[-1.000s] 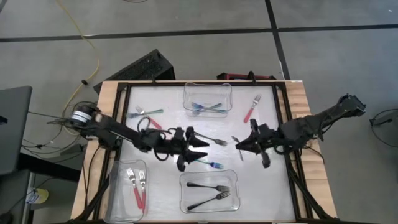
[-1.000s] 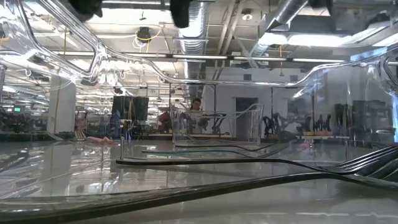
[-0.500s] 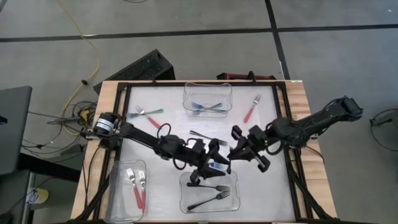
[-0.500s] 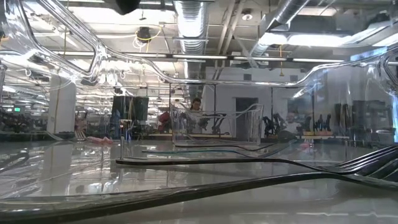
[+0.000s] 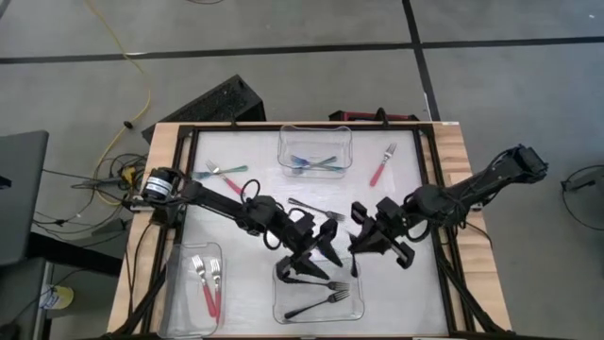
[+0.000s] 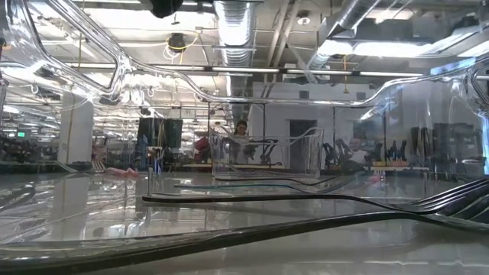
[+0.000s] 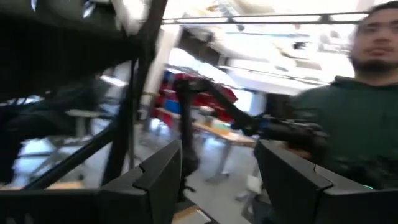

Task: Sort silverware by color (type)
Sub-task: Put the black fork into the bottom right transparent bin

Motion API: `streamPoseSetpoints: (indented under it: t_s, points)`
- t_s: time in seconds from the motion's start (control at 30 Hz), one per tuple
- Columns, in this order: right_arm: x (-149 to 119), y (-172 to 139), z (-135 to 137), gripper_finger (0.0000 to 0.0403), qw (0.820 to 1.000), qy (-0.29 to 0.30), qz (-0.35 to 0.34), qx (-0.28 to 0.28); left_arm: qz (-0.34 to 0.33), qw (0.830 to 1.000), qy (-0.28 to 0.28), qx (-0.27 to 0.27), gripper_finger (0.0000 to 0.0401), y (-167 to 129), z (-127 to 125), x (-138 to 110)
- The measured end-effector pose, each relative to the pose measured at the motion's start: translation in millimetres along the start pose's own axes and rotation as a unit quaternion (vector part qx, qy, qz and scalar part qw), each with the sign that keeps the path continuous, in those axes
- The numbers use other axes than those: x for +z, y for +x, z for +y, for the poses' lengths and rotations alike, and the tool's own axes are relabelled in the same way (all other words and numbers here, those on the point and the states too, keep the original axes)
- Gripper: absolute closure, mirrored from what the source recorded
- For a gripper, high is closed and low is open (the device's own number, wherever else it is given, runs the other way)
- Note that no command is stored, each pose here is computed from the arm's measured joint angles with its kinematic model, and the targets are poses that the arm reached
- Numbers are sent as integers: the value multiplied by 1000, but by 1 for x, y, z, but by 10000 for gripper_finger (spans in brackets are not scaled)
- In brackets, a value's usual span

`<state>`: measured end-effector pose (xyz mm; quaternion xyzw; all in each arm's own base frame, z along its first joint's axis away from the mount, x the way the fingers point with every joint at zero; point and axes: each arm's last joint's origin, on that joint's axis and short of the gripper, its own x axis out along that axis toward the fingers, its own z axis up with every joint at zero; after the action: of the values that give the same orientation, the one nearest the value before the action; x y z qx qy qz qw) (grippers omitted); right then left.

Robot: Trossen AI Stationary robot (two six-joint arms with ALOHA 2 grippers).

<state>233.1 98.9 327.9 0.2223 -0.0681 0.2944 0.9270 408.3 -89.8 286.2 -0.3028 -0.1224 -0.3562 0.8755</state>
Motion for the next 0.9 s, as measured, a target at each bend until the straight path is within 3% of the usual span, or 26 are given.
streamPoseSetpoints:
  t_s: [0.27, 0.5, 0.9]
  points:
    - [-16, 6, 19, 368, 1000, 17, 21, 12, 23, 999, -26, -13, 205, -9, 11, 8]
    - [-18, 10, 25, 367, 999, 34, -14, -1, 41, 999, -23, 3, 205, -10, 15, 4]
    - [-16, 12, 5, 367, 996, 24, -45, -78, 13, 999, -1, 36, 205, -10, 17, 5]
